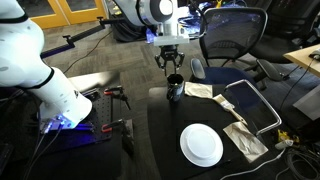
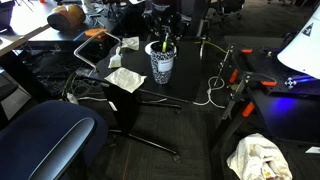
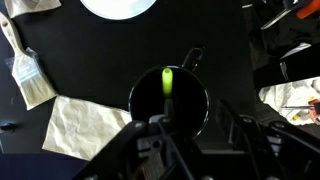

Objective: Remove the marker from the cup and put it on the table, then move the cup to the right and put the marker in the cup

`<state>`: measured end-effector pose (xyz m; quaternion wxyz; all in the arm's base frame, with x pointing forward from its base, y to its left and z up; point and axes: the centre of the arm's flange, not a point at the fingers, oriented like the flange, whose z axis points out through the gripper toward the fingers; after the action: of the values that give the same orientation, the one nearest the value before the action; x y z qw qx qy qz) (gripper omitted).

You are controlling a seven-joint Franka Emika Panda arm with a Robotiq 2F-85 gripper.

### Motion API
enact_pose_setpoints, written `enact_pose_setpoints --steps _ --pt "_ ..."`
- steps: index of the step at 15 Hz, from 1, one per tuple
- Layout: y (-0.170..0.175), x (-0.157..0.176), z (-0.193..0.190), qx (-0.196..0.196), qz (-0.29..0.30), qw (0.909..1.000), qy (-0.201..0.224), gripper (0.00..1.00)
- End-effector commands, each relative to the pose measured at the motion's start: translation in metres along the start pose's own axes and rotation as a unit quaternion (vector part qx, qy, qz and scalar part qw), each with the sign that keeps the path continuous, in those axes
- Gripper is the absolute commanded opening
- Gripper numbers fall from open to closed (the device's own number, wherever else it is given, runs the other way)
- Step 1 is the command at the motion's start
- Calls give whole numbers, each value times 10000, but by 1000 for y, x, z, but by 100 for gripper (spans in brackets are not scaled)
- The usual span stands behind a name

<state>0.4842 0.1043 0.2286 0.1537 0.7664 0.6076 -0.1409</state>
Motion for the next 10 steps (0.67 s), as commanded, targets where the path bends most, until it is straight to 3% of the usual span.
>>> enact_pose_setpoints --steps 1,10 --pt "10 -3 -2 -116 -91 9998 108 38" --pt "28 -3 7 -87 -37 9999 118 36"
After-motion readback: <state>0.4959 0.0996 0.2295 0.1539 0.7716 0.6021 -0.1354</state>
